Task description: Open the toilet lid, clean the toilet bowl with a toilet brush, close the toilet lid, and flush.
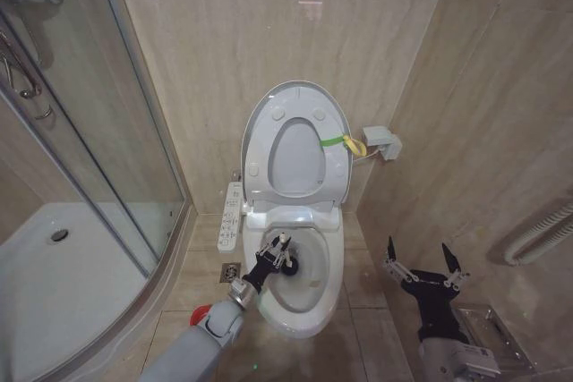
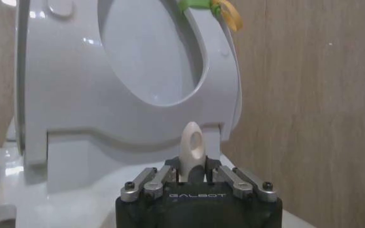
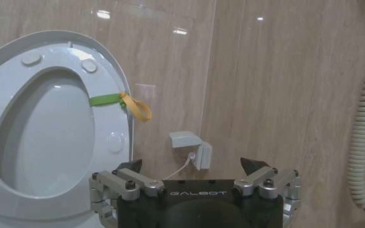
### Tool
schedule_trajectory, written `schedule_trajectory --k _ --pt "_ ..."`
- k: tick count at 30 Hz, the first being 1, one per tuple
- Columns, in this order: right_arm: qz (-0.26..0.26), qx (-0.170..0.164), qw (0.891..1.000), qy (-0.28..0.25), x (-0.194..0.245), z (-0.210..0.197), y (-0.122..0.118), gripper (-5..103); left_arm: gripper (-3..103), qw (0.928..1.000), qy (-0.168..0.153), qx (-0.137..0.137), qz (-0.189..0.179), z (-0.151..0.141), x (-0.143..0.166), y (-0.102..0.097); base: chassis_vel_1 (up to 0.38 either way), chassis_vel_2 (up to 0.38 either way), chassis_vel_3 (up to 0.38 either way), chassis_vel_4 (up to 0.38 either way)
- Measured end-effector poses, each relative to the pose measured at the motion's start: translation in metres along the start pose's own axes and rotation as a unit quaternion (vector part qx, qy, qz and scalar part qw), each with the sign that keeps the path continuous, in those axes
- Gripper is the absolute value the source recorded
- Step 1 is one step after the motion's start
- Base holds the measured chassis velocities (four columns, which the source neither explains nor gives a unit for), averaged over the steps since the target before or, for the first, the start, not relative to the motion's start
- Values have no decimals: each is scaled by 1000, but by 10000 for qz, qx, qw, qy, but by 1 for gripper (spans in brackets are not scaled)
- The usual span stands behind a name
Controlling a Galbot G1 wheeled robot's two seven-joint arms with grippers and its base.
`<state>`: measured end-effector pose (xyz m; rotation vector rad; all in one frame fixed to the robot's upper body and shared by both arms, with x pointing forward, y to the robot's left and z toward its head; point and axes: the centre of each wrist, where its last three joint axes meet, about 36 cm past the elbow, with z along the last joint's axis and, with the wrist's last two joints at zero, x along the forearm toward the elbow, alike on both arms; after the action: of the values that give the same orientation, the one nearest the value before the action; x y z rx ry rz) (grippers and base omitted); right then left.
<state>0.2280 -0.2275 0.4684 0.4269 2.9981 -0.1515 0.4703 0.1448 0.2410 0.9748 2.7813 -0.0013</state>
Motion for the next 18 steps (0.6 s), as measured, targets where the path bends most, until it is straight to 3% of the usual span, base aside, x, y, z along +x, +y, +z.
schedule_trajectory --k 8,12,18 --pt "1 0 10000 0 0 0 0 100 26 9984 -561 39 -63 -45 -16 -15 0 0 0 0" --pt "0 0 10000 0 0 0 0 100 26 9961 -864 154 61 -76 -15 -38 0 0 0 0" --pt "0 0 10000 0 0 0 0 100 26 9948 -957 268 209 -90 -9 -60 0 0 0 0"
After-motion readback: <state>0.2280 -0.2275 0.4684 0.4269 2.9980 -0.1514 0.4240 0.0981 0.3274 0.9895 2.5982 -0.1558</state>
